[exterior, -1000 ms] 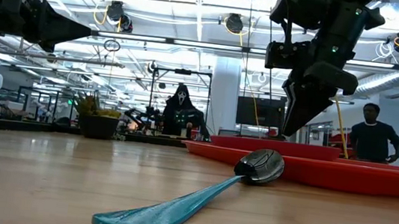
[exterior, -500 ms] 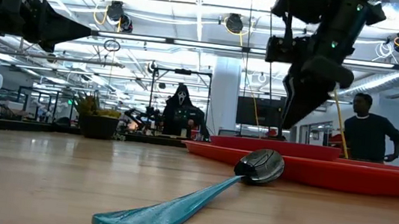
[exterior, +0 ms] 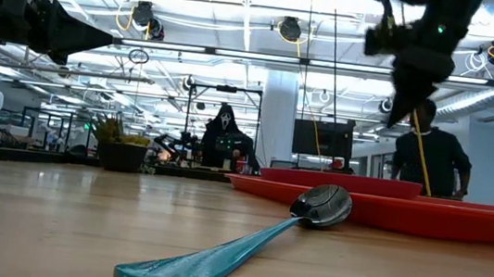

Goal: Pick and place plate/cup/fork/spoon on tray
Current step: Adjust the orange tray

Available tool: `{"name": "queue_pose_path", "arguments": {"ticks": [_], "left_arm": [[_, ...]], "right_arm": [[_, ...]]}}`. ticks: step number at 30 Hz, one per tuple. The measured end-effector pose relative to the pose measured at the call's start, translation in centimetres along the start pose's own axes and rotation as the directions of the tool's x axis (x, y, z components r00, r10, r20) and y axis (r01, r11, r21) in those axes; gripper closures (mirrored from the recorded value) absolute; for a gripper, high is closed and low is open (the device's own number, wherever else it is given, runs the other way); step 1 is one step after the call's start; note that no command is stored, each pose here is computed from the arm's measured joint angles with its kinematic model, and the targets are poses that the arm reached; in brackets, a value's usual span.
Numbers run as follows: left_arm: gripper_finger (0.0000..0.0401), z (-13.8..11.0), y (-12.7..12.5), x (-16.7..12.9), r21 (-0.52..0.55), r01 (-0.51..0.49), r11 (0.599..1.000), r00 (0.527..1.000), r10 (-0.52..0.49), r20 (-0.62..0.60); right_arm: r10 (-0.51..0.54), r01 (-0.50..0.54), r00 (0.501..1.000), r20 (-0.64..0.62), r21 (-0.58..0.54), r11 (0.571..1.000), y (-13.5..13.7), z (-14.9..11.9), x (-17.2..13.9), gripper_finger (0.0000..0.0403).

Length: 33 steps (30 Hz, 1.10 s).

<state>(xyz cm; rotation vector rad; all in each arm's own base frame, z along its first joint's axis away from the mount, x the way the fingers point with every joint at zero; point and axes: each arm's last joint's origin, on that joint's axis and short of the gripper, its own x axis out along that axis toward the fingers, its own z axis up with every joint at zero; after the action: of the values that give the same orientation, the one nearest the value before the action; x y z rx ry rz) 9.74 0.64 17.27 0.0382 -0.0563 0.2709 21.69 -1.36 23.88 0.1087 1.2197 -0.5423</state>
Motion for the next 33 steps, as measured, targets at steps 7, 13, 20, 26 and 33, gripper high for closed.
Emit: {"name": "queue_pose_path", "arguments": {"ticks": [7, 13, 20, 26, 33], "left_arm": [[0.0395, 0.0, 0.0, 0.0, 0.000, -0.001, 1.000, 1.000, 0.001, 0.000], [0.0395, 0.0, 0.0, 0.0, 0.000, 0.000, 1.000, 1.000, 0.000, 0.000], [0.0395, 0.0, 0.0, 0.0, 0.000, 0.000, 1.000, 1.000, 0.000, 0.000], [0.0395, 0.0, 0.0, 0.0, 0.000, 0.000, 1.000, 1.000, 0.000, 0.000], [0.0395, 0.0, 0.0, 0.0, 0.000, 0.000, 1.000, 1.000, 0.000, 0.000]], "right_arm": [[-0.052, 0.077, 0.986, -0.157, 0.160, 0.984, -2.6, -1.7, 0.8, 0.0289], [-0.066, 0.127, 0.956, -0.285, 0.200, 0.972, -4.3, -3.7, 3.0, 0.0289], [-0.075, 0.154, 0.937, -0.341, 0.210, 0.966, -6.6, -4.6, 4.3, 0.0289], [-0.072, 0.172, 0.940, -0.334, 0.280, 0.944, -8.6, -4.7, 4.2, 0.0288], [0.030, 0.095, 0.950, -0.310, 0.381, 0.920, -10.3, -4.7, 4.6, 0.0288]]}}
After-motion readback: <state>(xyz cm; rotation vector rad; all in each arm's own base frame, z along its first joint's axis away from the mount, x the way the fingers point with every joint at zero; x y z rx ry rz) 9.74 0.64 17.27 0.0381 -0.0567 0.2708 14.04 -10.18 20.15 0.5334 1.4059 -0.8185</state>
